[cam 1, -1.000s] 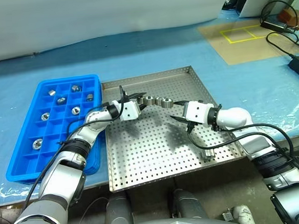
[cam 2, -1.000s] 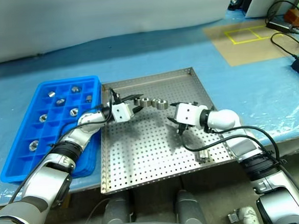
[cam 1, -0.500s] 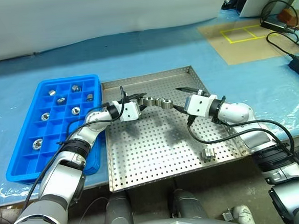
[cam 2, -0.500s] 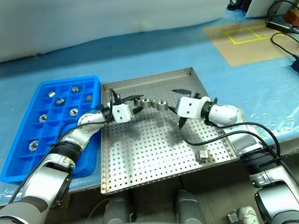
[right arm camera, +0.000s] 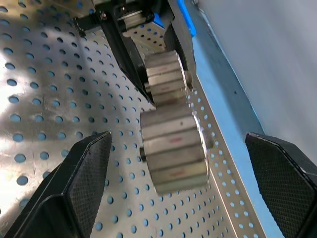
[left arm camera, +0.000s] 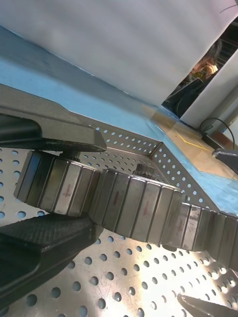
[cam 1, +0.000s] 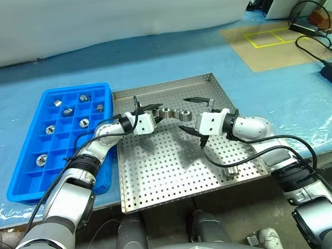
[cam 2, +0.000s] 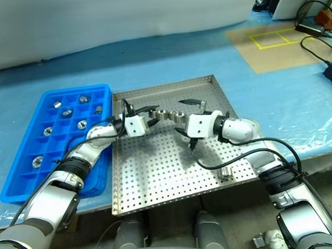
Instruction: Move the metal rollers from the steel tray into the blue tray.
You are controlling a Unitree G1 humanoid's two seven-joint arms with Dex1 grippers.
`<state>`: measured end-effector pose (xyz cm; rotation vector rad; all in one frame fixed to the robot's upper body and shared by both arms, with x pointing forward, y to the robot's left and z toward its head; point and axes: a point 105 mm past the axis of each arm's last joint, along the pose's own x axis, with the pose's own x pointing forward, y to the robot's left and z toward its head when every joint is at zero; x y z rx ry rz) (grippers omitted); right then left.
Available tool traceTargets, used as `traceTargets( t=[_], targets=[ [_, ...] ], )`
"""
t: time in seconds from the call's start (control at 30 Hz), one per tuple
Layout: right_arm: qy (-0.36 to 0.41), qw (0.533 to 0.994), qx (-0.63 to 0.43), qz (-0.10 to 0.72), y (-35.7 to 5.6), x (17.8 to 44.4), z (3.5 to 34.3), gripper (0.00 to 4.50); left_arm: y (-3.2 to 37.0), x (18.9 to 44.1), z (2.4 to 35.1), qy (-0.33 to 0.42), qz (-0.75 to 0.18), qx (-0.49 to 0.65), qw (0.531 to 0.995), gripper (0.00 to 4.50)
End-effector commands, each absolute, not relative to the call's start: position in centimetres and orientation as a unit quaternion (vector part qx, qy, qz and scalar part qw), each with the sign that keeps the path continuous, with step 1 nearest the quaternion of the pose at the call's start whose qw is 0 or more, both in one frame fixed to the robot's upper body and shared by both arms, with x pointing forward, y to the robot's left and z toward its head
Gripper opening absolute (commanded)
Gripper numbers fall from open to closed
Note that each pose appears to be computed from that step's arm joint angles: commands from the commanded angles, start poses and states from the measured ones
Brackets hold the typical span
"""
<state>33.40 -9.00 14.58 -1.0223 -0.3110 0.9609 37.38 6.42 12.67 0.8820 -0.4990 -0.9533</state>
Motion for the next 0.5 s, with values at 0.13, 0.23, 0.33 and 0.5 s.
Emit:
traceTargets(
  t=[0.13, 0.23, 0.33, 0.5],
  targets=[
    [-0.176, 0.735, -0.467, 0.458, -7.85, 32.88, 15.96, 4.49, 5.9, 37.13, 14.15, -0.265, -0.433, 0.401, 0.763, 1.38],
    [-0.17, 0.732, -0.47, 0.463, -8.13, 32.83, 15.59, 3.59, 5.98, 37.06, 14.06, -0.264, -0.433, 0.4, 0.764, 1.38],
    [-0.165, 0.734, -0.472, 0.46, -8.28, 32.94, 15.43, 2.52, 6.05, 37.05, 13.98, -0.263, -0.432, 0.4, 0.764, 1.38],
    [-0.166, 0.737, -0.468, 0.458, -8.18, 33.04, 15.55, 1.43, 6.07, 37.13, 14.0, -0.262, -0.432, 0.401, 0.764, 1.38]
  ],
)
